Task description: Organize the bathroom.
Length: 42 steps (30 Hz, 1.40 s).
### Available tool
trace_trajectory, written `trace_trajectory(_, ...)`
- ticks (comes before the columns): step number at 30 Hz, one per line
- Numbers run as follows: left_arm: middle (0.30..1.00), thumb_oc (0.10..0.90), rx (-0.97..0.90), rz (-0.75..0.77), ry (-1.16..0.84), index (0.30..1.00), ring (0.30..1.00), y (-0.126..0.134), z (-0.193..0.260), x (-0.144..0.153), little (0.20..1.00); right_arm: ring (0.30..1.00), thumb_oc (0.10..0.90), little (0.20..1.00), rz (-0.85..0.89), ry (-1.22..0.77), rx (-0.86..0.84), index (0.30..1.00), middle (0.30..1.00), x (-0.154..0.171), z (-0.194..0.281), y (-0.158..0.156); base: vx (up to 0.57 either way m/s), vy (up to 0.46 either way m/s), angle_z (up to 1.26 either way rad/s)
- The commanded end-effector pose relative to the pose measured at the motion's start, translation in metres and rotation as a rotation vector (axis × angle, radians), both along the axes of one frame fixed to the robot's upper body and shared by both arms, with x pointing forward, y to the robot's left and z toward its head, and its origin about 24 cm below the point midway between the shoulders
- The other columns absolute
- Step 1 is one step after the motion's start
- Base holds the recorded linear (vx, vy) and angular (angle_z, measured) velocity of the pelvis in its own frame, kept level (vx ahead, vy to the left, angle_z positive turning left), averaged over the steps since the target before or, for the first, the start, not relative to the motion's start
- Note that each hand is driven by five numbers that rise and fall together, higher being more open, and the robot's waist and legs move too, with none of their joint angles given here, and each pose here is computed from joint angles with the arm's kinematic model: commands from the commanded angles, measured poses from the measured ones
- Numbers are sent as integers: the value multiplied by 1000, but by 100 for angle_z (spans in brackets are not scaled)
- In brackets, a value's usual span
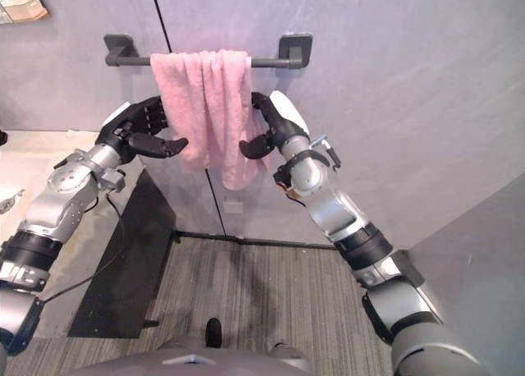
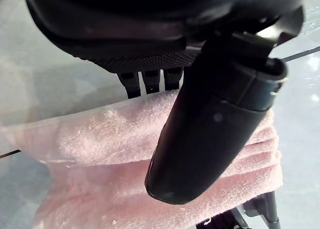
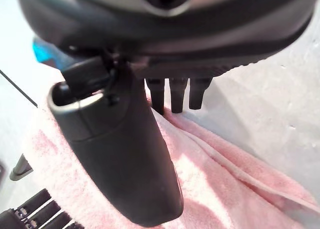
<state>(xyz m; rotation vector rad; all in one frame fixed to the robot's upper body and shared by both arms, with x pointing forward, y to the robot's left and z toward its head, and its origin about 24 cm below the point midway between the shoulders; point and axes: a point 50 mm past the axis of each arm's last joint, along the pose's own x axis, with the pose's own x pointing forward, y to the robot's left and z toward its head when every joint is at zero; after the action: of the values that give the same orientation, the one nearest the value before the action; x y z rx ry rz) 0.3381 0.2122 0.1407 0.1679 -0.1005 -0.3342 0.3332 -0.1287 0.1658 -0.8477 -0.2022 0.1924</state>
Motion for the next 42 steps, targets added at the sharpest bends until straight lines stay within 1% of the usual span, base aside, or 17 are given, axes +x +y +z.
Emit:
trace_trajectory(1,300,400,-19,-55,-226,300,300,-13,64,17,300,300,400,300,72,-213,28,300,300,4,54,21,0,0,0)
trace_trajectory(12,300,400,-24,-40,-222,300,300,-11,61,16,300,300,400,300,65,-218,25,300,300,2,53,18,0,0,0)
trace_trajectory(17,300,400,-59,27,-202,300,300,-1,55,14,300,300,400,300,31,-224,13,300,300,2,50,10,0,0,0)
trace_trajectory(18,300,400,-108,84,-185,300,300,7,49,12,300,300,400,300,-4,-234,5,300,300,1,47,4,0,0,0)
trace_trajectory(21,300,400,-124,135,-166,300,300,18,37,6,300,300,400,300,-59,-244,-4,300,300,0,43,-6,0,0,0)
trace_trajectory(23,300,400,-113,163,-151,300,300,26,30,-2,300,300,400,300,-104,-248,-16,300,300,-2,41,-16,0,0,0)
trace_trajectory(25,300,400,-107,172,-149,300,300,29,28,-4,300,300,400,300,-117,-246,-18,300,300,-2,41,-20,0,0,0)
trace_trajectory(27,300,400,-88,198,-133,300,300,40,22,-12,300,300,400,300,-157,-244,-32,300,300,-6,37,-33,0,0,0)
trace_trajectory(28,300,400,-88,198,-133,300,300,40,22,-12,300,300,400,300,-157,-244,-32,300,300,-6,37,-33,0,0,0)
trace_trajectory(30,300,400,-75,211,-119,300,300,50,17,-19,300,300,400,300,-201,-230,-49,300,300,-10,29,-47,-4,1,-2)
trace_trajectory(37,300,400,-64,209,-104,300,300,54,11,-25,300,300,400,300,-254,-204,-50,300,300,-14,16,-62,0,1,0)
trace_trajectory(40,300,400,-87,208,-91,300,300,54,7,-26,300,300,400,300,-267,-180,-45,300,300,-15,8,-67,0,0,0)
trace_trajectory(41,300,400,-99,208,-84,300,300,54,5,-27,300,333,422,333,-264,-167,-41,333,333,-16,5,-67,0,0,0)
trace_trajectory(42,460,507,-117,208,-67,460,460,53,0,-28,460,815,744,815,-255,-152,-44,815,815,-16,1,-67,0,0,0)
